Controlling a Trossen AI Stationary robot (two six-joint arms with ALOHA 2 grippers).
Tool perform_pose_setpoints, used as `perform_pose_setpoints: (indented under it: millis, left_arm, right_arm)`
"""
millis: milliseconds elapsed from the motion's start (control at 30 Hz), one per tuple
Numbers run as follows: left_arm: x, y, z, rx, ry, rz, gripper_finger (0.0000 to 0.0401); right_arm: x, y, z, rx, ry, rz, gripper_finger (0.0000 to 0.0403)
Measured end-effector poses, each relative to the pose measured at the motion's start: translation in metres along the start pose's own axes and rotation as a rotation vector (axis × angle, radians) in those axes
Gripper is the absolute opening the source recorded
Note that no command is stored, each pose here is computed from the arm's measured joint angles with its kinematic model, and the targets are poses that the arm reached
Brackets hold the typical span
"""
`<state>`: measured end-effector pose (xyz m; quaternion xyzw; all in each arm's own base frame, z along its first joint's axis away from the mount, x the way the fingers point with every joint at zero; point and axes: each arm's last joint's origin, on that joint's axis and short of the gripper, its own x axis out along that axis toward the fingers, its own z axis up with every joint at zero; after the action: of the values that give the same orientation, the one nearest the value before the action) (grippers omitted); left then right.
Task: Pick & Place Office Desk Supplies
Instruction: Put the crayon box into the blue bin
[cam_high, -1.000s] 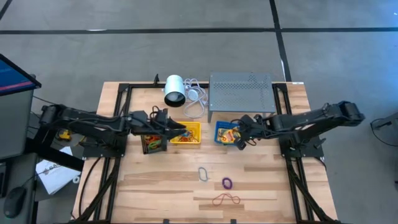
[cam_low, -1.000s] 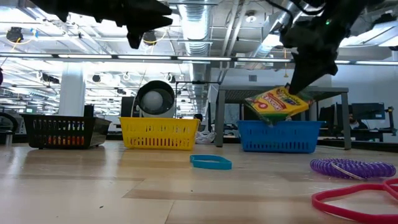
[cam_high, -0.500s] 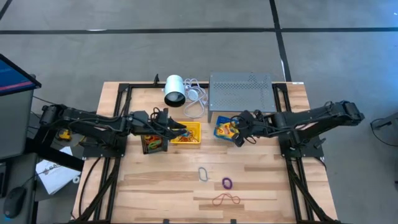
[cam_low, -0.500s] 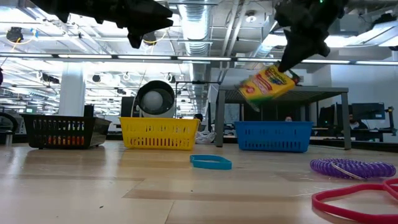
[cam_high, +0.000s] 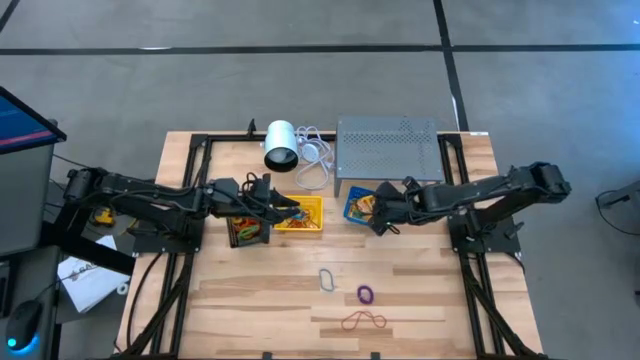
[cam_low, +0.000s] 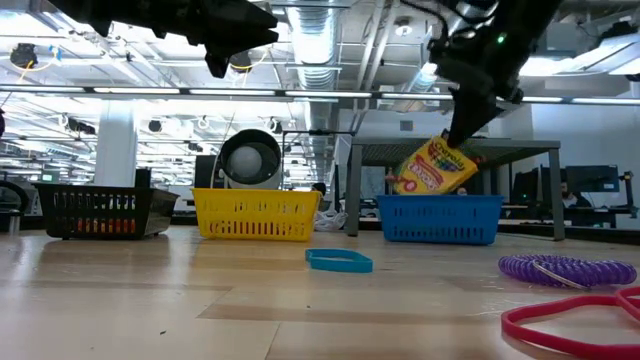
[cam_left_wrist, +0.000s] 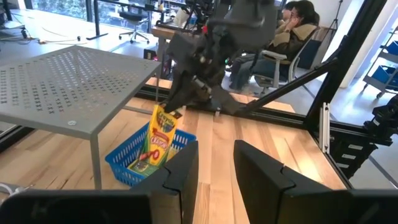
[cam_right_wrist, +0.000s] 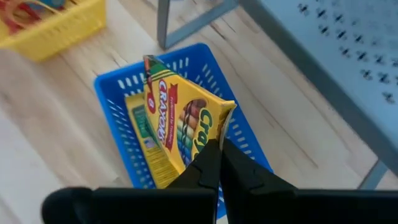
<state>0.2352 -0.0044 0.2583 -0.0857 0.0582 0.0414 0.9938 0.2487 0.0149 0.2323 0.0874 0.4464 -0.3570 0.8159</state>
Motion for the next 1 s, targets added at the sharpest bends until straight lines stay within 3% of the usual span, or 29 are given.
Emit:
perform_pose_setpoints:
  millis: [233, 567, 867, 1000]
  left_arm:
    - [0.0, 0.0, 0.0, 0.0, 0.0, 0.0, 0.0099]
    - [0.0, 0.0, 0.0, -0.003, 0.0, 0.0, 0.0099]
    - [0.0, 0.0, 0.0, -0.004, 0.0, 0.0, 0.0099]
    - [0.0, 0.0, 0.0, -0.011, 0.0, -0.001, 0.0099]
  right_arm:
    - [0.016, 0.01, -0.004, -0.025, 0.061, -0.011, 0.0]
    - [0.007, 0.013, -0.005, 0.05, 0.093, 0.095, 0.0]
    - [0.005, 0.018, -0.01, 0.041, 0.104, 0.106, 0.0001]
    - [0.005, 0.019, -0.009, 0.039, 0.11, 0.127, 0.0024]
